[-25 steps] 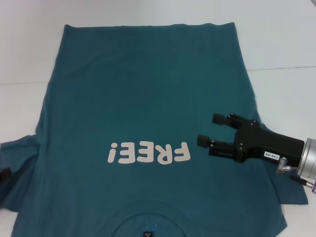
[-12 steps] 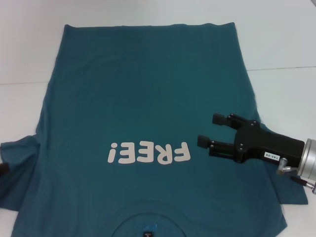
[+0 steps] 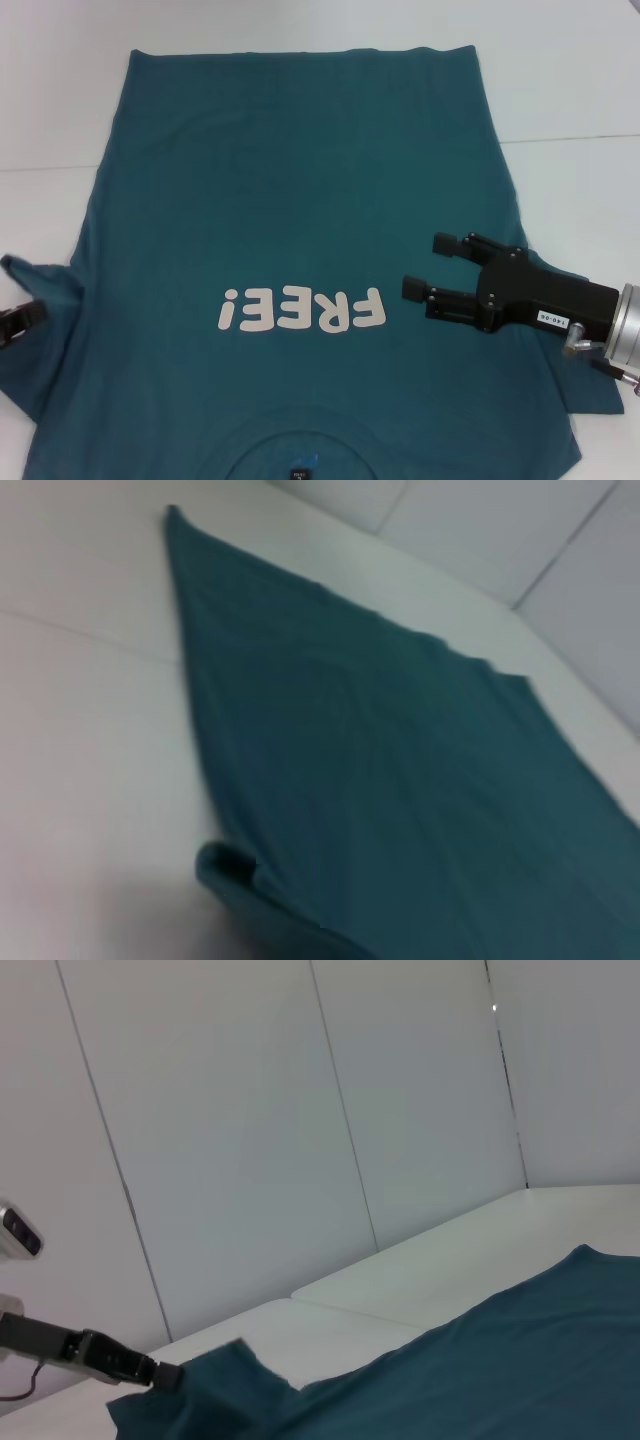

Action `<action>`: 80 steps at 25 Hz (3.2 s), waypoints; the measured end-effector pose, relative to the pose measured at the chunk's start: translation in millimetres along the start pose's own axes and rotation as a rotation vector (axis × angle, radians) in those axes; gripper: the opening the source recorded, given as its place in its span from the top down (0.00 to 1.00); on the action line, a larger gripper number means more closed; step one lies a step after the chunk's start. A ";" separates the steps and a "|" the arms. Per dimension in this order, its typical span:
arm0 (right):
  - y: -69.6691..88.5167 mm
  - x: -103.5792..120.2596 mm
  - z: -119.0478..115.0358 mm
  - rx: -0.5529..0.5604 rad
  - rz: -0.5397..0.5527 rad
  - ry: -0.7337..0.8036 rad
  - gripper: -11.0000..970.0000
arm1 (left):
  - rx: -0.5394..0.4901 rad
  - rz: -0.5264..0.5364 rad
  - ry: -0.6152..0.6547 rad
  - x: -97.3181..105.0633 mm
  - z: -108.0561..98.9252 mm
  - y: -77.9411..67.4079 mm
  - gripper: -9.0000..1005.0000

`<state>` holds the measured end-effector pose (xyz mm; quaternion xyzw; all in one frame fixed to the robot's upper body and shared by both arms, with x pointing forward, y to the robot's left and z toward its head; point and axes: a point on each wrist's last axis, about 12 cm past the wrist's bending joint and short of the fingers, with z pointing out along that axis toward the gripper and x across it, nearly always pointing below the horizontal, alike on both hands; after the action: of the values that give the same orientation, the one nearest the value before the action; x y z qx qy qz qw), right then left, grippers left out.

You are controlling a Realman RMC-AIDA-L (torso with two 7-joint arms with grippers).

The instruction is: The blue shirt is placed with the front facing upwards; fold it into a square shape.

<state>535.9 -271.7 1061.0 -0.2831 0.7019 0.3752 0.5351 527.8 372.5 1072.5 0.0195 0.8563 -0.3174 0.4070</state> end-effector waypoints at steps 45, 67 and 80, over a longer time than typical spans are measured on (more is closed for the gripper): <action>3.5 4.8 -3.6 -0.004 0.015 -0.002 0.03 | -0.123 0.127 -0.023 -44.4 -13.0 10.1 0.99; 2.7 3.0 -2.1 -0.004 0.022 -0.003 0.03 | -0.047 0.053 -0.017 -38.5 -9.3 -1.8 0.99; 2.6 3.0 -0.6 -0.004 0.022 -0.002 0.03 | 0.133 -0.056 -0.036 -19.4 25.2 -27.1 0.99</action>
<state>532.7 -270.7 1058.8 -0.2760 0.7036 0.3831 0.5311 550.1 341.2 1088.8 0.0171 0.8260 -0.3853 0.4110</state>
